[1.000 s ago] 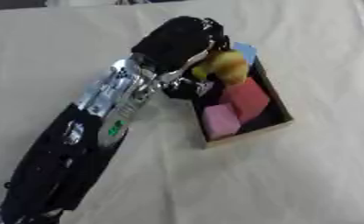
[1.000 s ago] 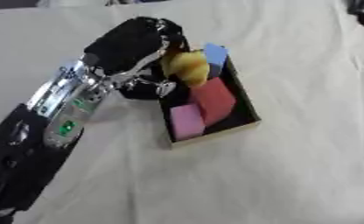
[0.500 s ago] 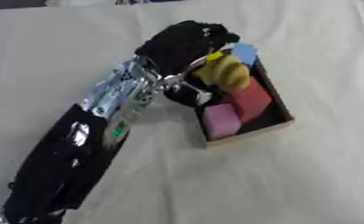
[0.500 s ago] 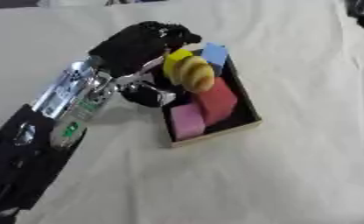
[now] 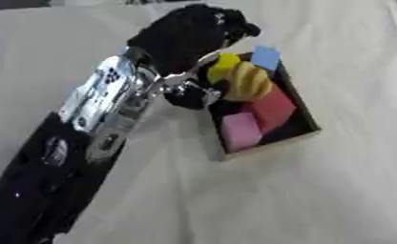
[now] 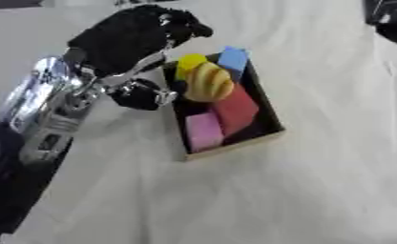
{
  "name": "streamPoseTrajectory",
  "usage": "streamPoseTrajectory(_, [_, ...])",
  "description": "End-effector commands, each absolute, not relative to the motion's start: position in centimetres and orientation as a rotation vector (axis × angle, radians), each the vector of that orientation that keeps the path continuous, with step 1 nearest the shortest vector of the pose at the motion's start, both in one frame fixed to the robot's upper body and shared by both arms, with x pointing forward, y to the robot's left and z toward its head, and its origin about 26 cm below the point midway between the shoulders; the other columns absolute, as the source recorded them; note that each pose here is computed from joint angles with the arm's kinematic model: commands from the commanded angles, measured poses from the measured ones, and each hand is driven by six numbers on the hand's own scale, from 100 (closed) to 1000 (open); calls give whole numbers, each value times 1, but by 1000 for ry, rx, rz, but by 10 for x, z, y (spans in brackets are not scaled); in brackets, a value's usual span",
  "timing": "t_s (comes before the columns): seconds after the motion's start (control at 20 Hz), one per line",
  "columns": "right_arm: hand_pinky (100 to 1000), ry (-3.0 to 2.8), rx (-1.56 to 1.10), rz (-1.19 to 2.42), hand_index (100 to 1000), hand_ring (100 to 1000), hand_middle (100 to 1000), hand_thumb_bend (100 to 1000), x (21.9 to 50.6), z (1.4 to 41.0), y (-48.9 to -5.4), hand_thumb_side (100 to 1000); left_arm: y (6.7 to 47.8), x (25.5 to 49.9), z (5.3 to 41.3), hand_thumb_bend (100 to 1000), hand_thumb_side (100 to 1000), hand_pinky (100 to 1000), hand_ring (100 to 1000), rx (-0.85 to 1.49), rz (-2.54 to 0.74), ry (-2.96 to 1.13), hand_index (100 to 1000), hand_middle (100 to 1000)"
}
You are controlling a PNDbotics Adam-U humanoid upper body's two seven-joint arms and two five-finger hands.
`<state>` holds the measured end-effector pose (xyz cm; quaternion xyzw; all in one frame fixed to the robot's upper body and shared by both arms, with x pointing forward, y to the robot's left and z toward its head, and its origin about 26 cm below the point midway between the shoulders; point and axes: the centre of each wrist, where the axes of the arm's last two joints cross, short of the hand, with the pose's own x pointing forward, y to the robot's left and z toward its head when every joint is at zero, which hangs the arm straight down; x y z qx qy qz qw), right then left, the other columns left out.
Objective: Pick up objects on the table and place them in the box.
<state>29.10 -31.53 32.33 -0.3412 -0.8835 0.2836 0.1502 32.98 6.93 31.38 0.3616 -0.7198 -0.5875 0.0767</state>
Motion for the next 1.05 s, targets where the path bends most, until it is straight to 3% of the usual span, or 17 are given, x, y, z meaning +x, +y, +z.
streamPoseTrajectory(0.05, [872,-2551,-1017,832,798,785,642,100,285,333,-317,100,83,313,330,100,100,785,739,1049,-1668,-2267,866,699])
streamPoseTrajectory(0.3, [872,-2551,-1026,828,798,785,643,100,285,333,-320,100,117,303,339,100,198,763,694,768,-1344,-2513,843,644])
streamPoseTrajectory(0.55, [871,-2547,-1037,820,797,782,642,100,284,332,-322,100,159,300,346,100,384,739,648,516,-990,-2615,819,602])
streamPoseTrajectory(0.65, [871,-2548,-1040,817,797,781,641,100,284,332,-323,100,175,299,348,100,414,736,647,434,-863,-2635,818,602])
streamPoseTrajectory(1.05, [881,-2561,-1042,774,793,778,636,100,283,330,-326,100,241,301,344,100,356,736,660,374,-425,-2814,804,616])
